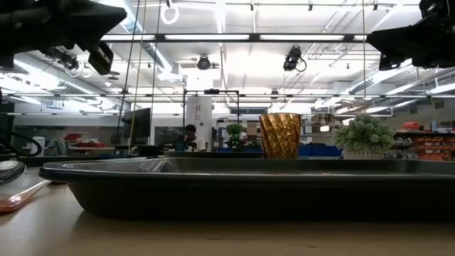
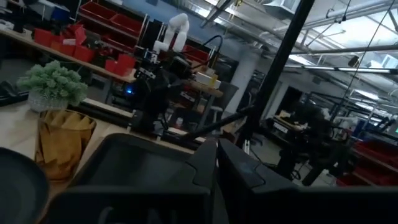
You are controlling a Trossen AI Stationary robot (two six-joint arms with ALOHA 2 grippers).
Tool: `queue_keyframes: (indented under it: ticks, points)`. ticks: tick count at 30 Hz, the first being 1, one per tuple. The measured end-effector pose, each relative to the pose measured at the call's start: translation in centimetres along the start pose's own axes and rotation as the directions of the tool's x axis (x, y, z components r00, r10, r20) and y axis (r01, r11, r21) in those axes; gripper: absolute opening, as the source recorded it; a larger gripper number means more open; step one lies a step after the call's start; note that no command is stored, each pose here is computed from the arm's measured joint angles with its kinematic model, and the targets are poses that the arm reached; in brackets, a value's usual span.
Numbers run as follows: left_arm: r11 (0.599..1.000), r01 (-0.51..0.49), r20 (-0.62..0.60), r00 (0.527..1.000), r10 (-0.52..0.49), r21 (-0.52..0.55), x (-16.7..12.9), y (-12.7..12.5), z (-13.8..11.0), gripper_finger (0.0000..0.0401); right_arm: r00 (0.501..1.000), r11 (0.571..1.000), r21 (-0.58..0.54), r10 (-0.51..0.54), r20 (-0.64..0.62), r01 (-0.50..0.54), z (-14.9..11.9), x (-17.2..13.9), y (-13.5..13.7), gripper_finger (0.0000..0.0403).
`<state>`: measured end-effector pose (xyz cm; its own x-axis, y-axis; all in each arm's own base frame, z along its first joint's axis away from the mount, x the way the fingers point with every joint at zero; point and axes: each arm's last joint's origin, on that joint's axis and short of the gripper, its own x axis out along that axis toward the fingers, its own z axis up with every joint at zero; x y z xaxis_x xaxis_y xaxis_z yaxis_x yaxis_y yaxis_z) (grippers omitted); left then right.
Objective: Pick and place plate/cup/fork/spoon on tray
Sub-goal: Put the orange cup on the black tray in the top left corner
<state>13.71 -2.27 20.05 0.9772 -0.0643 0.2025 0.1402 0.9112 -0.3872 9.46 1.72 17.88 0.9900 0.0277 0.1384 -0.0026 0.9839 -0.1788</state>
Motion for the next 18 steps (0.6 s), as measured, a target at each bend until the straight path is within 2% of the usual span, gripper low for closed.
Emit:
queue_keyframes:
  ticks: [3, 8, 10, 13, 16, 18]
  points:
    - [0.998, -0.043, 0.013, 0.999, 0.043, 0.034, 0.7, 0.2, -0.5, 0.0025, 1.0, 1.0, 0.0, 0.0, 0.0, 0.0, 0.0, 0.0, 0.0, 0.0045]
    - [0.968, -0.218, 0.037, 0.976, 0.215, 0.124, 1.6, 1.1, -1.5, 0.0025, 1.0, 1.0, 0.0, 0.0, 0.0, 0.0, 0.0, 0.0, 0.0, 0.0045]
    - [0.931, -0.313, 0.071, 0.95, 0.305, 0.188, 1.9, 1.5, -1.7, 0.0025, 1.0, 1.0, 0.0, 0.0, 0.0, 0.0, 0.0, 0.0, 0.0, 0.0045]
    - [0.854, -0.45, 0.128, 0.893, 0.431, 0.261, 2.1, 2.4, -1.8, 0.0025, 1.0, 1.0, 0.0, 0.0, 0.0, 0.0, 0.0, 0.0, 0.0, 0.0045]
    - [0.777, -0.547, 0.178, 0.837, 0.518, 0.313, 2.3, 3.5, -1.6, 0.0025, 1.0, 1.0, 0.0, 0.0, 0.0, 0.0, 0.0, 0.0, 0.0, 0.0045]
    - [0.746, -0.589, 0.206, 0.808, 0.552, 0.31, 2.4, 4.3, -1.4, 0.0025, 1.0, 1.0, 0.0, 0.0, 0.0, 0.0, 0.0, 0.0, 0.0, 0.0045]
